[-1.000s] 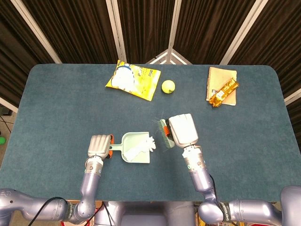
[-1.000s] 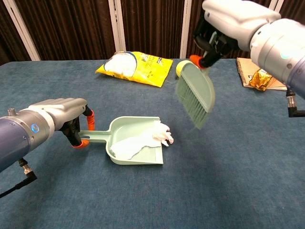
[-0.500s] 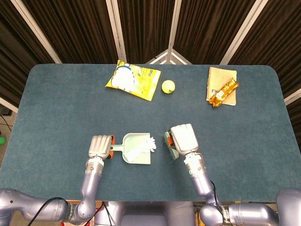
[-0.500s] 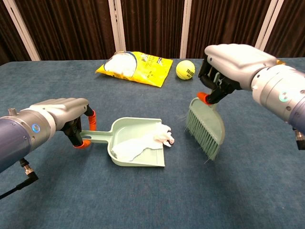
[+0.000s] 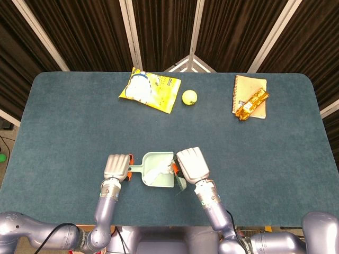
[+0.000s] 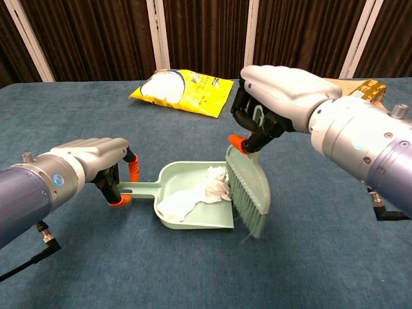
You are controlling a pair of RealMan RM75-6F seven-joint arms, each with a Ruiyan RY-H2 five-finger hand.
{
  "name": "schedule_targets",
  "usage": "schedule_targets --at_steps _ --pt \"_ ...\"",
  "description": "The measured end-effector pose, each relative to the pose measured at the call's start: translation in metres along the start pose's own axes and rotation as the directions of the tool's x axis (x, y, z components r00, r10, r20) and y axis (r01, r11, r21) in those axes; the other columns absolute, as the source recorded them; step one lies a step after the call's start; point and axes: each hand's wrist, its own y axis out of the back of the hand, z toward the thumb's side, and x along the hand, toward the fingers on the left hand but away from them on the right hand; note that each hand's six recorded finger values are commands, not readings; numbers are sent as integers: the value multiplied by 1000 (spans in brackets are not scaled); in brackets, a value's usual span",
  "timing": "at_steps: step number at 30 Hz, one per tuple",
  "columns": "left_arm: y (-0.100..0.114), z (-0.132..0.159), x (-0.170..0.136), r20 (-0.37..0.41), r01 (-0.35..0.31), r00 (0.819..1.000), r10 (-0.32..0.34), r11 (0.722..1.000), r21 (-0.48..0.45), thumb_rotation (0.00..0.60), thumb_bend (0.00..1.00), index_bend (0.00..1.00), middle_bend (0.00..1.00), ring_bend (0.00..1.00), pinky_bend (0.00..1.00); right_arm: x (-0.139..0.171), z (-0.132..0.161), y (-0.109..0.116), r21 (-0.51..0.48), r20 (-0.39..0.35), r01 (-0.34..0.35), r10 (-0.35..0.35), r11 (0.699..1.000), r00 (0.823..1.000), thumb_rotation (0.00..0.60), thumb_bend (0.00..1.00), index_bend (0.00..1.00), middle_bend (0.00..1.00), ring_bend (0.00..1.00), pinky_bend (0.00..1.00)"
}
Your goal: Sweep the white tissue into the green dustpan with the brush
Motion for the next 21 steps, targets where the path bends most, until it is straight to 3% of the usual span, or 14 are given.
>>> schedule_targets --at_steps 9,21 --pt "-2 4 1 5 3 1000 -2 1000 -6 600 620 697 1000 1000 966 0 20 14 -65 -44 30 -32 997 998 600 401 917 924 921 849" --pt "2 5 0 6 -5 1000 5 1000 -4 600 620 697 1000 1000 966 -10 4 42 49 -47 140 -138 989 989 600 402 917 925 921 848"
